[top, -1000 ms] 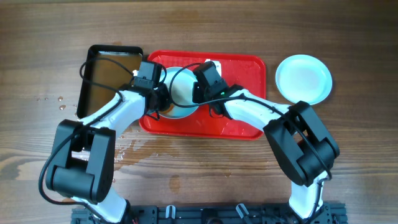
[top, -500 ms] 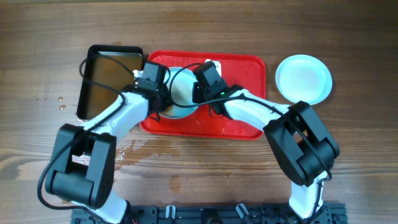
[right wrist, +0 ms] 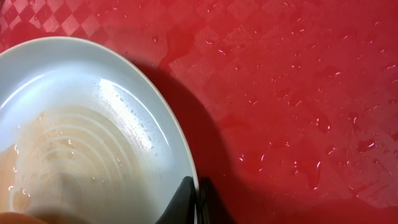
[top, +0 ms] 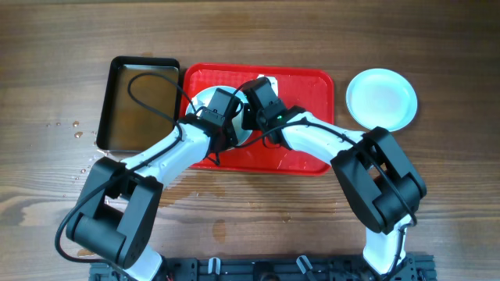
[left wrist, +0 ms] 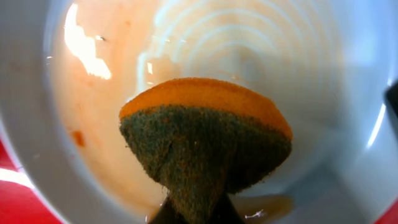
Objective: Clean dirty plates on tray and stack at the side
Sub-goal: 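Scrub the plate again with the sponge while the right gripper steadies it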
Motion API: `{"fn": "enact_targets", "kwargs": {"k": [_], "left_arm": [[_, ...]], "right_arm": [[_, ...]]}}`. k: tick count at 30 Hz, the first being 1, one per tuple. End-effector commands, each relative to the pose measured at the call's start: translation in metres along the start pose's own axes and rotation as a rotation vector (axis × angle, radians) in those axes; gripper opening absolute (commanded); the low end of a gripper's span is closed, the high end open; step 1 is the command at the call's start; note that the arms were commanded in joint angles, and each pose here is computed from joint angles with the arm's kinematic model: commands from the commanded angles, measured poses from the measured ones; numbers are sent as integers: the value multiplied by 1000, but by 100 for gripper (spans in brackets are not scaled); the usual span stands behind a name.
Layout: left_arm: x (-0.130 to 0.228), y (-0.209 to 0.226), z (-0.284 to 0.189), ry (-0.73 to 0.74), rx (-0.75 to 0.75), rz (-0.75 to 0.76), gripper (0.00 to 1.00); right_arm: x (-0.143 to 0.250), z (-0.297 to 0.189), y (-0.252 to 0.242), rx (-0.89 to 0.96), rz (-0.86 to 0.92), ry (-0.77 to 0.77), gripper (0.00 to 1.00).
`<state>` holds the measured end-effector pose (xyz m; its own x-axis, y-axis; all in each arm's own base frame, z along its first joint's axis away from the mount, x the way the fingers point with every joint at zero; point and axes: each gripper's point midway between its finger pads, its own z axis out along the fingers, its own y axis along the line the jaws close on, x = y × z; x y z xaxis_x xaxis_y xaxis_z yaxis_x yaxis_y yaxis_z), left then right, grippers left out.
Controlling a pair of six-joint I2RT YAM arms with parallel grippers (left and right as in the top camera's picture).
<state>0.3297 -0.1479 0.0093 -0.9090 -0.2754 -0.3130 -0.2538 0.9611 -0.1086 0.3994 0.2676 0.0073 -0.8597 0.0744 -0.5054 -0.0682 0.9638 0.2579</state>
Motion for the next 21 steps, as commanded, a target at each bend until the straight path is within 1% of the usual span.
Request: {"fn": "enact_targets", "kwargs": {"k": [1, 6, 9, 12, 16, 18, 21], "left_arm": [[-7, 15, -3, -66, -82, -11, 4], [-24, 30, -6, -164, -173, -13, 4], [-33, 36, -5, -235, -196, -24, 4], [-42, 39, -1, -298, -190, -45, 4], [-68, 50, -6, -401, -208, -103, 4], [-83, 51, -9, -447, -199, -94, 4], [-97, 45, -13, -494, -174, -68, 4]], "right_arm": [[10, 10, -13, 46, 5, 18, 4], [10, 9, -13, 48, 5, 21, 4], [10, 9, -13, 48, 6, 21, 4], [10, 9, -13, 48, 5, 21, 4], [11, 9, -14, 49, 5, 24, 4], [11, 9, -14, 50, 5, 24, 4], [11, 9, -14, 50, 5, 25, 4]]}}
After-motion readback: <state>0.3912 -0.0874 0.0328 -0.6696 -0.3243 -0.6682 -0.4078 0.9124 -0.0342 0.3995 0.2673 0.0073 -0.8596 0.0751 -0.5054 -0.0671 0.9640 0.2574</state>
